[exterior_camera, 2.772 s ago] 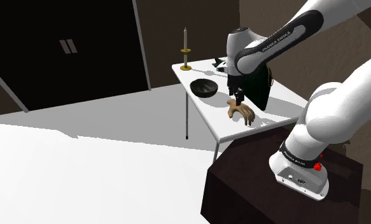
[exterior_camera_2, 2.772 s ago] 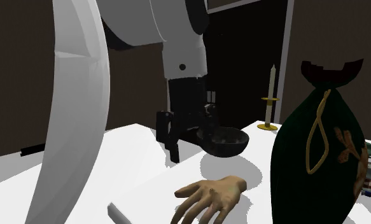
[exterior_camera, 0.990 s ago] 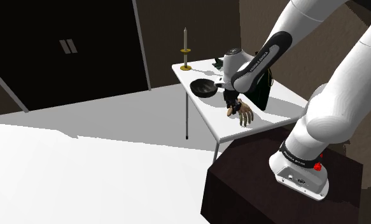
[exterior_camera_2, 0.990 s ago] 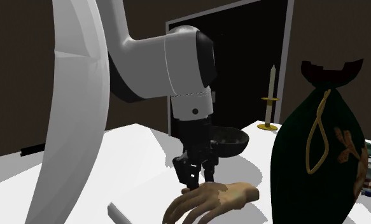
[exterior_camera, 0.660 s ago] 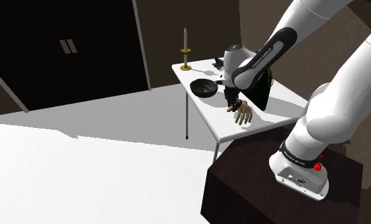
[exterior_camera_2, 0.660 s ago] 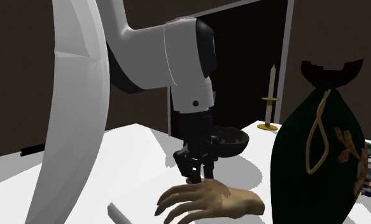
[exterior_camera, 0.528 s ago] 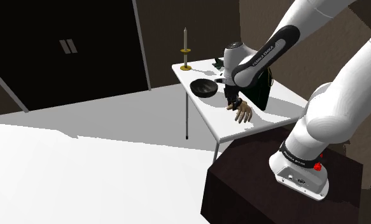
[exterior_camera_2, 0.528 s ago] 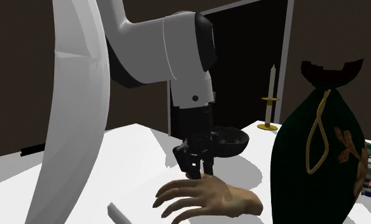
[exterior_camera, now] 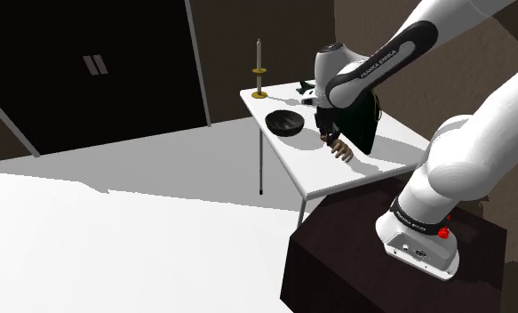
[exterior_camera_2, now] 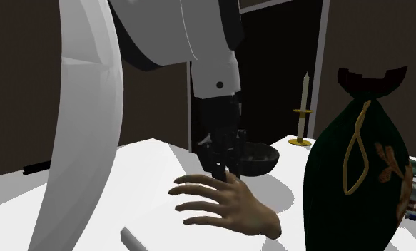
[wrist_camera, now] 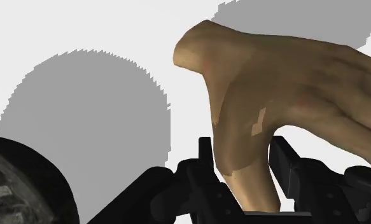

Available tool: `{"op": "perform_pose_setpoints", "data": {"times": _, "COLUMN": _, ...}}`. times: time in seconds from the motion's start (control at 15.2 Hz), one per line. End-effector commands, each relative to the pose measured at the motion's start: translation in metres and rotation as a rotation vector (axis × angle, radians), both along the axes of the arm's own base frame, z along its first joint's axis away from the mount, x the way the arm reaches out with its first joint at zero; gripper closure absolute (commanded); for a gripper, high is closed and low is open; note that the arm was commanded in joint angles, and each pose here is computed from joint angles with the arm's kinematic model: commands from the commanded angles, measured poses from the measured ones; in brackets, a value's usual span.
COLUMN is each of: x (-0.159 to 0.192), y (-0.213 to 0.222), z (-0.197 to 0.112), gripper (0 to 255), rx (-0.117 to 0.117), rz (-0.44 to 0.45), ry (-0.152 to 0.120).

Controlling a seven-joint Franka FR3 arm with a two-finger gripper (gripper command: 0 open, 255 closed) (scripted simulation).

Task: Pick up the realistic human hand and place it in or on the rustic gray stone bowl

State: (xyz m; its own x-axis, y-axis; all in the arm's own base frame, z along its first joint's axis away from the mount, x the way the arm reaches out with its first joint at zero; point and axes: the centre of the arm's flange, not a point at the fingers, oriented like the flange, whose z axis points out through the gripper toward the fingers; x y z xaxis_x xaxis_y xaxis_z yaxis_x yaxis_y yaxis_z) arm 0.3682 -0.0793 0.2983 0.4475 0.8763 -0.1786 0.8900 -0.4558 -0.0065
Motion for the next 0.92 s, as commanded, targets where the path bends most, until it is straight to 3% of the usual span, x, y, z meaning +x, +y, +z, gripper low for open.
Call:
{"op": "perform_pose_setpoints", "data": {"times": 0.0, "x": 0.000, "y": 0.000, "z": 0.011, "gripper": 255, "rx": 0.000, "rz": 0.000, "ry": 0.001}}
{"op": "perform_pose_setpoints", "data": {"times": 0.86, "x": 0.000, "y": 0.000, "z": 0.079, "gripper": 255, "rx": 0.000, "rz": 0.000, "ry": 0.001}}
